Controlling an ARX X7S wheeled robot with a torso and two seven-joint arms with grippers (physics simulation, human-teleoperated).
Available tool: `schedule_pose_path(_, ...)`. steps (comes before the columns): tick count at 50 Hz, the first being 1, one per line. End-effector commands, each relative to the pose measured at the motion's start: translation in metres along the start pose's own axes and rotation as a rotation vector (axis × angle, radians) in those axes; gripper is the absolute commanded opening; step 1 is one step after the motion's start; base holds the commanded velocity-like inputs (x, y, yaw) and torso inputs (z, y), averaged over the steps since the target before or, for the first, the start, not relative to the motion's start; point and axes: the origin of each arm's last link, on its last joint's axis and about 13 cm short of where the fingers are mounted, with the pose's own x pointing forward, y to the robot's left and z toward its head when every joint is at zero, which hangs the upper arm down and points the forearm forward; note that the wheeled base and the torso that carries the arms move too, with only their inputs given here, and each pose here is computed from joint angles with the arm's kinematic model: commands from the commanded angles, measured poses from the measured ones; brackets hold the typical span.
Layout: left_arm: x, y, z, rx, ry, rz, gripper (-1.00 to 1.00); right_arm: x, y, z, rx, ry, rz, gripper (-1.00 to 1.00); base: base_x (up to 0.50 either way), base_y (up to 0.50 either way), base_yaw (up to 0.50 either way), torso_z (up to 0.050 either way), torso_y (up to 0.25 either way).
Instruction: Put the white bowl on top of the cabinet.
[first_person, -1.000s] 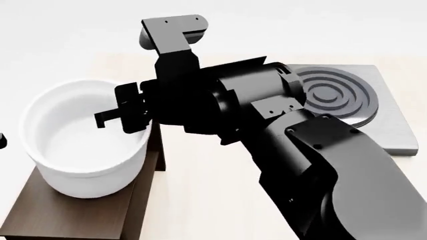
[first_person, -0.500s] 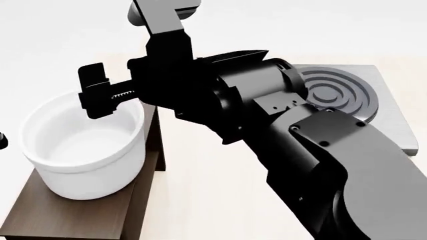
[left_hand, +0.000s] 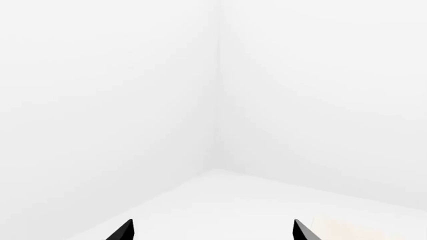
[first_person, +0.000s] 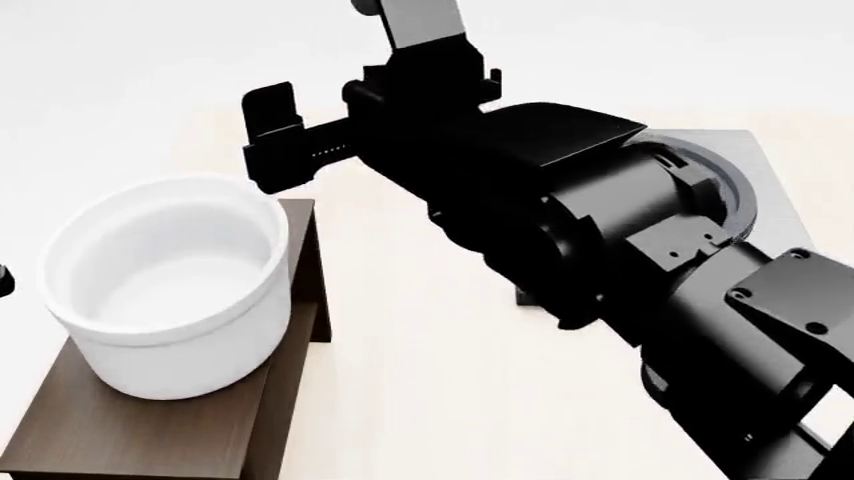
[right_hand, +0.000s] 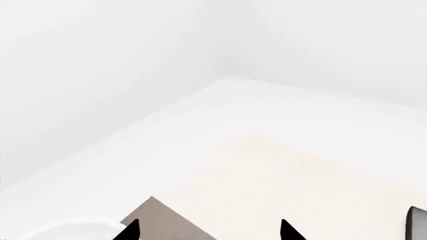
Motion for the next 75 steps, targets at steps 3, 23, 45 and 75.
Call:
schedule_pose_path(3, 0.000, 0.000, 0.000, 0.002, -0.003, -0.002, 1.00, -0.021, -0.015, -0.016, -0.039, -0.065, -0.119, 1.00, 0.00, 0.00, 0.00, 0.000, 0.000)
schedule_pose_path(23, -0.002, -0.002, -0.001, 0.004, -0.001, -0.017, 1.00, -0.057, -0.030, -0.046, -0.108, -0.103, -0.319, 1.00, 0.00, 0.00, 0.00, 0.000, 0.000)
schedule_pose_path(45, -0.004, -0.003, -0.001, 0.002, -0.004, -0.036, 1.00, -0.095, -0.042, -0.090, -0.134, -0.069, -0.540, 1.00, 0.00, 0.00, 0.00, 0.000, 0.000)
schedule_pose_path(75, -0.007, -0.004, 0.000, 0.008, -0.018, -0.068, 1.00, -0.136, -0.047, -0.118, -0.217, -0.078, -0.794, 1.00, 0.00, 0.00, 0.00, 0.000, 0.000)
